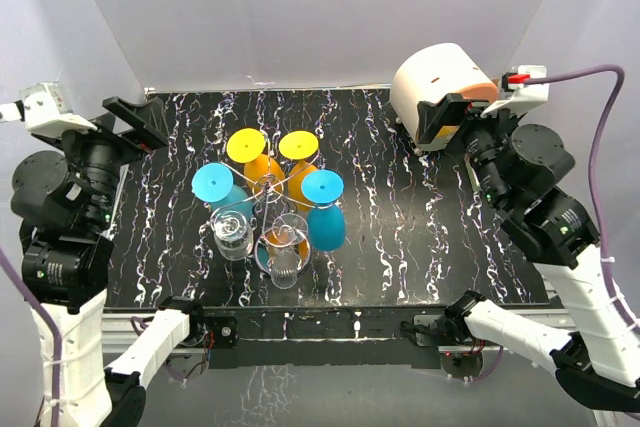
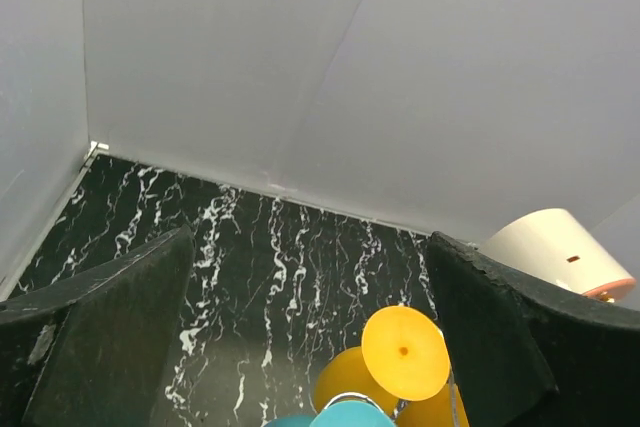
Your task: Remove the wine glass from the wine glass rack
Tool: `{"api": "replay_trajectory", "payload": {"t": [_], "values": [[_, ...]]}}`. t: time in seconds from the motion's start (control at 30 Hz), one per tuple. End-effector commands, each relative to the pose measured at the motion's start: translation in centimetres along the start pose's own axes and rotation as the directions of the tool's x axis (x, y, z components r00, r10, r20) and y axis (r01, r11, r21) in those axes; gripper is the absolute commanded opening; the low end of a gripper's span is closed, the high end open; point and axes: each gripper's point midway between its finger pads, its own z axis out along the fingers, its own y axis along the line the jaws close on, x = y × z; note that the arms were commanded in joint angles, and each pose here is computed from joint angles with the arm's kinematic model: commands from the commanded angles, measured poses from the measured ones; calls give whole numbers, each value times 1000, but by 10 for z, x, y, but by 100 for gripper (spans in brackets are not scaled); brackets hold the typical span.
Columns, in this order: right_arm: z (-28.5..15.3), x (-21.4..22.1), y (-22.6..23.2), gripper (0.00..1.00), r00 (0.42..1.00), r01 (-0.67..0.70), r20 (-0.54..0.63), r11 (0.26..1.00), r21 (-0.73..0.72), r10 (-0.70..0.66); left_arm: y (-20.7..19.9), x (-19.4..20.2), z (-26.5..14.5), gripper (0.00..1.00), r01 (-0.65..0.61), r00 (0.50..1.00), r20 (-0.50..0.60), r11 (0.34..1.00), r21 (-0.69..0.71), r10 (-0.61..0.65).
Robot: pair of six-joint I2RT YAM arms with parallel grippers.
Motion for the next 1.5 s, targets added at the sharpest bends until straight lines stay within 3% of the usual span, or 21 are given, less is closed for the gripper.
{"api": "replay_trajectory", "payload": {"t": [0.0, 0.3, 0.7, 0.9, 1.03, 1.3, 1.47], "values": [[8, 0, -13, 98, 997, -61, 45, 997, 52, 58, 1, 8, 9, 99, 37, 999, 5, 999, 4, -37], [25, 31, -25, 98, 997, -82, 21, 994, 72, 80, 13, 35, 24, 99, 72, 997, -34, 997, -24, -73], [22, 42, 5, 98, 966, -247, 41, 960, -131, 254, 11, 38, 27, 99, 100, 995, -28, 995, -3, -100], [18, 55, 47, 98, 955, -296, -90, 898, -326, 282, 2, 37, 30, 99, 116, 993, -44, 993, 33, -114], [12, 69, 82, 98, 957, -286, -194, 819, -497, 217, -4, 40, 30, 99, 117, 991, -77, 991, 60, -113], [13, 94, 117, 98, 918, -356, -370, 701, -618, 141, -27, 49, 38, 99, 106, 977, -202, 981, 164, -72], [23, 104, 121, 98, 897, -389, -421, 696, -603, 137, -41, 65, 44, 99, 116, 946, -322, 966, 230, -37]]}}
